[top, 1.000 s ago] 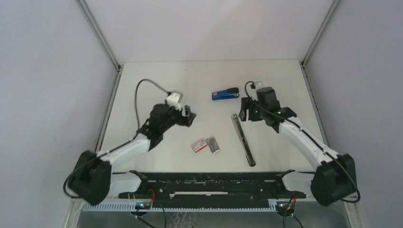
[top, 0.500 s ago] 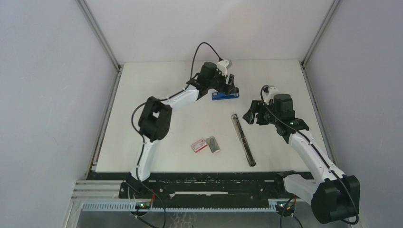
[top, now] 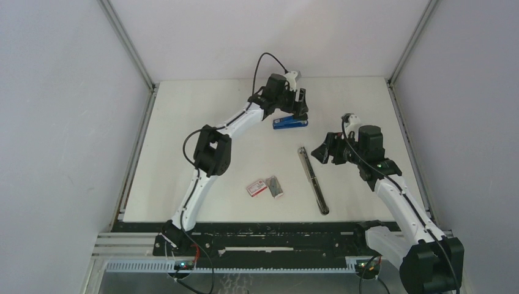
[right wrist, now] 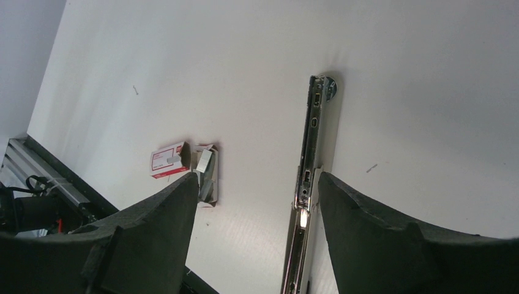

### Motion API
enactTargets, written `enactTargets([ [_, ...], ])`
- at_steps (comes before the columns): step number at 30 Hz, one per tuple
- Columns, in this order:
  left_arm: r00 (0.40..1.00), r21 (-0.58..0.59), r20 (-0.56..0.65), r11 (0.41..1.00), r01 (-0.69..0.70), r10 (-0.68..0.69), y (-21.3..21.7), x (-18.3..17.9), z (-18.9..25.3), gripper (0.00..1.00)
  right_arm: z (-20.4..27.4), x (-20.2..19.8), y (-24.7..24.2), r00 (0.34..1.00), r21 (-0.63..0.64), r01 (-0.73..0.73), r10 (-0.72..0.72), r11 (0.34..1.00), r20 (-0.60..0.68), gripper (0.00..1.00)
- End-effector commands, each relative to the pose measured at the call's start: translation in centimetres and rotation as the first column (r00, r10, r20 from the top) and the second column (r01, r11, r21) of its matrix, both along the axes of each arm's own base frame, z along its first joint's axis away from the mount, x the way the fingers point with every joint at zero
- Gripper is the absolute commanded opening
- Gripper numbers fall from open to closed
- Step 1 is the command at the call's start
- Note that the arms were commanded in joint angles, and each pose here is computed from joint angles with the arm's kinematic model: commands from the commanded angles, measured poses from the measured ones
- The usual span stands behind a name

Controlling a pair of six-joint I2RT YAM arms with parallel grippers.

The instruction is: Load the staples into the stapler

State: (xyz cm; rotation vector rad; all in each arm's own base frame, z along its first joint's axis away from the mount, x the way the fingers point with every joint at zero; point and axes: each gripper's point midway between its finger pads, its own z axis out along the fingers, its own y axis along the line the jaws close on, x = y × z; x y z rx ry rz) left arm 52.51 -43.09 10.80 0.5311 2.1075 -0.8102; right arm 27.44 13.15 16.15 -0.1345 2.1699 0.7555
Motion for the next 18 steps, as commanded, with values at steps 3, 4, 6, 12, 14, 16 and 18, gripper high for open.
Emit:
enactTargets([
  [3,0.987,-0.044,-0.141,0.996,-0.078,0.071,0.5,-0.3,-0.3,0.81,2.2,-0.1,0.5,0.997,0.069,-0.029,0.024,0.997,0.072,0.71],
  [4,0.984,-0.039,-0.163,0.996,-0.083,0.076,0.6,-0.5,-0.9,0.81,2.3,-0.1,0.5,0.997,0.075,-0.029,0.024,0.997,0.072,0.71],
  [6,0.976,-0.025,-0.203,0.996,-0.082,0.075,0.8,-1.2,-1.8,0.79,2.5,-0.3,0.6,0.997,0.085,-0.034,0.027,0.996,0.076,0.71],
  [12,0.983,0.073,-0.158,0.994,-0.082,0.093,1.6,-3.0,-1.9,0.79,2.8,-0.9,0.6,0.996,0.106,-0.035,0.025,0.994,0.088,0.71],
  [14,0.984,0.117,-0.148,0.989,-0.086,0.103,2.0,-3.2,-2.2,0.78,2.8,-1.0,0.5,0.996,0.113,-0.033,0.022,0.993,0.091,0.71],
  [16,0.983,0.154,-0.153,0.985,-0.075,0.098,2.1,-3.7,-2.8,0.77,2.9,-1.1,0.6,0.995,0.118,-0.036,0.025,0.992,0.093,0.71],
  [18,0.983,0.193,-0.161,0.979,-0.058,0.090,2.2,-4.2,-3.4,0.75,3.0,-1.2,0.6,0.995,0.122,-0.038,0.026,0.992,0.093,0.71],
])
